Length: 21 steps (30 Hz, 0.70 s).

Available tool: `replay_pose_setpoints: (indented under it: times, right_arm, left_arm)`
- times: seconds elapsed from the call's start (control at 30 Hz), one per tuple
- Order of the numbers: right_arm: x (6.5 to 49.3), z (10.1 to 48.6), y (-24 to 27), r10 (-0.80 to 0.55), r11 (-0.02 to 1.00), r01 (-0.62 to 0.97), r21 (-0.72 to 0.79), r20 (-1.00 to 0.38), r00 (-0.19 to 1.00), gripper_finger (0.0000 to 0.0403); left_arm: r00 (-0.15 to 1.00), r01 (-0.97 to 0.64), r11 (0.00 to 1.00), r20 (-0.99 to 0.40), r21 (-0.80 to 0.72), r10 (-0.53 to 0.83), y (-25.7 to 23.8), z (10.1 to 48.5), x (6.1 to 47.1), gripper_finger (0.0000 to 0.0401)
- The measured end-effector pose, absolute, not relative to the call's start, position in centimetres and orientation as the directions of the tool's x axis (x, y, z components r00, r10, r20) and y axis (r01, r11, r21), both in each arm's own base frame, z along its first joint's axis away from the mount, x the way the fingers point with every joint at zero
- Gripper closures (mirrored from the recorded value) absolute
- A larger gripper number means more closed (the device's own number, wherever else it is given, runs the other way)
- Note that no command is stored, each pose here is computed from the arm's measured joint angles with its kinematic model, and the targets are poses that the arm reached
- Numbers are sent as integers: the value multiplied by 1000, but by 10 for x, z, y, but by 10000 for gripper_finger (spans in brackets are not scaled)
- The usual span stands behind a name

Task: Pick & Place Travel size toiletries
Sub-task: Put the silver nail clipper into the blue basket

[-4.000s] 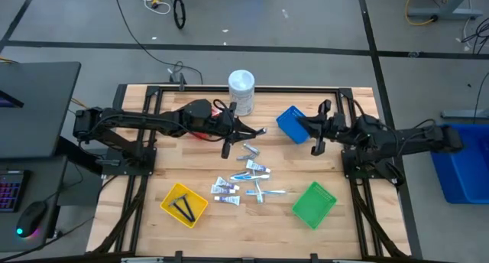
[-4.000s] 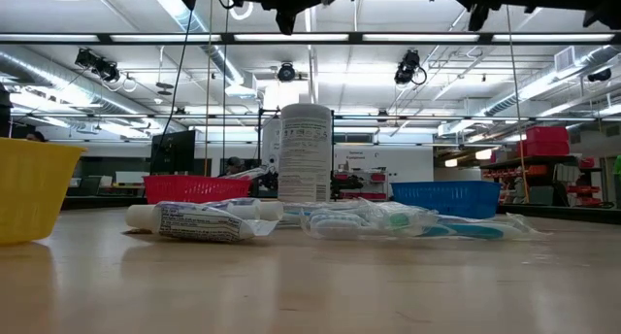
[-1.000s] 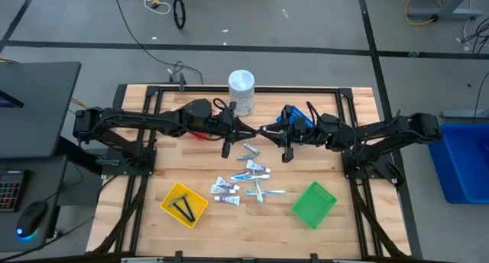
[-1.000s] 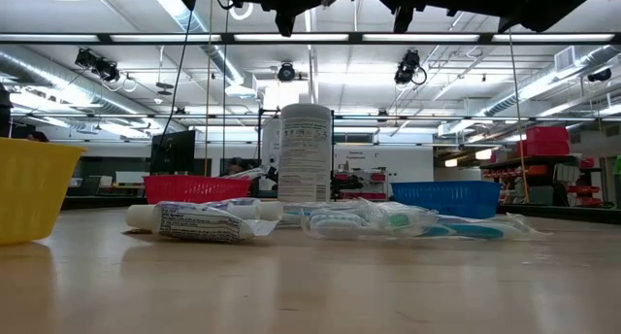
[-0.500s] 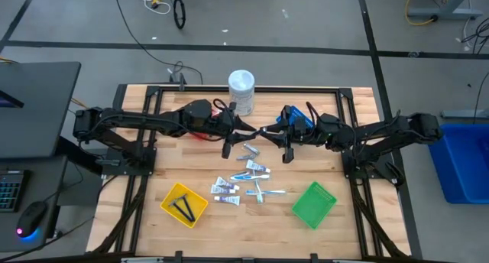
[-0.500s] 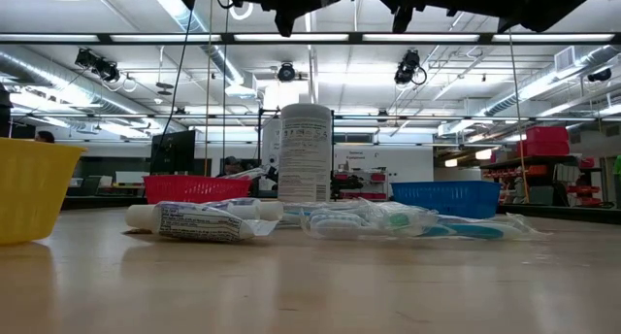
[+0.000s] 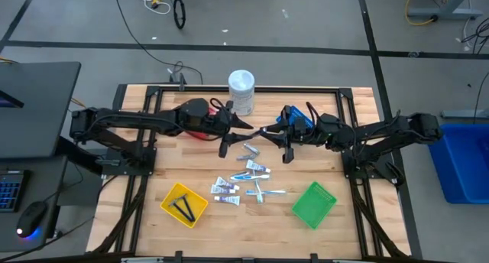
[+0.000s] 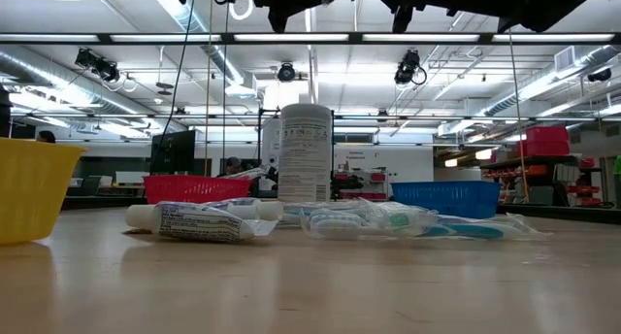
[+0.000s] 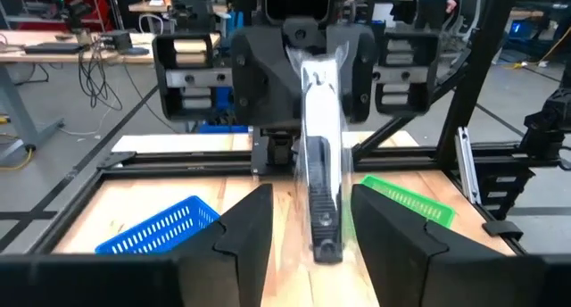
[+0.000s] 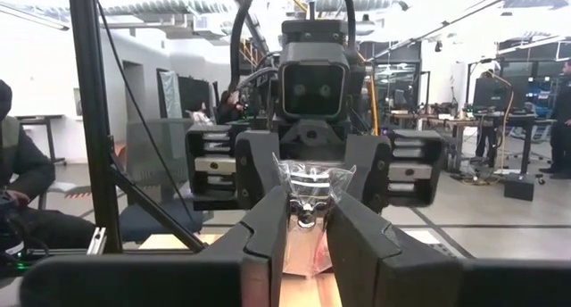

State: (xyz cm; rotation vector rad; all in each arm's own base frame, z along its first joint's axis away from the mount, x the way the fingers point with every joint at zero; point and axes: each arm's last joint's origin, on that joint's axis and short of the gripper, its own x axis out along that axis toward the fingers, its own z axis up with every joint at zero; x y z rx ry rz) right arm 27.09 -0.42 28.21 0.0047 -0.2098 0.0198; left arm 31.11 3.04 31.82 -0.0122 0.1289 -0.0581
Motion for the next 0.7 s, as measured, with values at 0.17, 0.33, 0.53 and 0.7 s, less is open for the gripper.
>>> replay_pose_setpoints:
  times: [0.17,0.33,0.53,0.7]
  right_arm:
    - [271,281,-5,8,1000,-9,5,195,981,328]
    - [271,280,-5,0,1000,3,-16,188,982,329]
    - [272,273,-6,-41,998,47,-44,116,992,333]
    - [270,273,-7,-80,997,81,-9,90,993,333]
  left_arm:
    - [988,52,998,-146,-18,-54,31,324,302,247]
    - [988,54,998,-146,-20,-56,31,325,300,261]
    - [985,80,997,-149,-18,-82,31,325,300,302]
    - [987,83,997,-137,12,-80,30,330,296,339]
